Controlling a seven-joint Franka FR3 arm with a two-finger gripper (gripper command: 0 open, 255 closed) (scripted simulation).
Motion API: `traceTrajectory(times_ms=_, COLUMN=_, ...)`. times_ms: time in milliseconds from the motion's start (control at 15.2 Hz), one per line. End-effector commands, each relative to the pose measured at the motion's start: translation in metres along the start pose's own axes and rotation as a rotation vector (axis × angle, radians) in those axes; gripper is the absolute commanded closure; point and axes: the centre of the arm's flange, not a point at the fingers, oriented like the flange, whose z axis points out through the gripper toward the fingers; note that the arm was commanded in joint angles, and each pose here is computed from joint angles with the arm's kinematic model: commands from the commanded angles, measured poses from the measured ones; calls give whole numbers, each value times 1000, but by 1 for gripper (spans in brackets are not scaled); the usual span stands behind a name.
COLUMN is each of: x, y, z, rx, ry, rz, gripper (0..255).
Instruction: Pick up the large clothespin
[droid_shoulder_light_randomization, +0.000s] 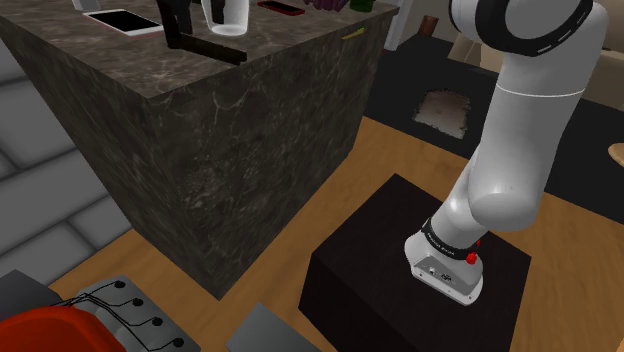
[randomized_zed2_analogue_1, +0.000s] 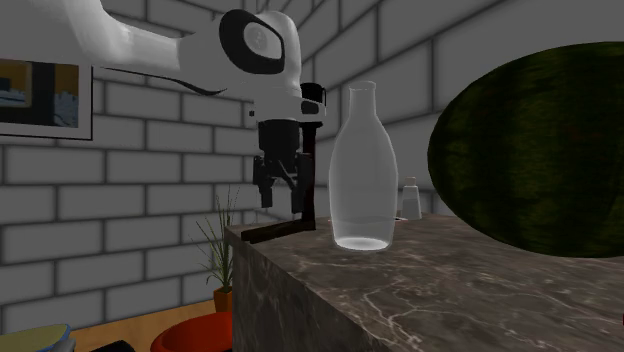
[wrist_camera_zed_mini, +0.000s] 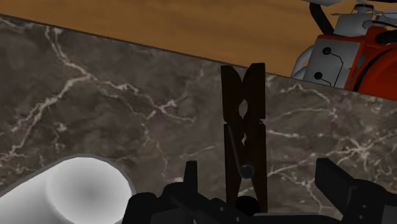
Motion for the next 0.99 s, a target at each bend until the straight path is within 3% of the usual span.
traceTrajectory(times_ms=0, x=2, y=-1, z=8, rx=0, ry=0, rz=-2, gripper=0)
traceTrajectory(times_ms=396, x=0, y=0, z=33, rx=0, ry=0, rz=-2, gripper=0)
traceTrajectory(times_ms=462, x=0, y=-1, z=33, rx=0, ry=0, rz=-2, gripper=255)
traceTrajectory(times_ms=924, x=0, y=-1, z=33, rx=0, ry=0, rz=-2, gripper=255)
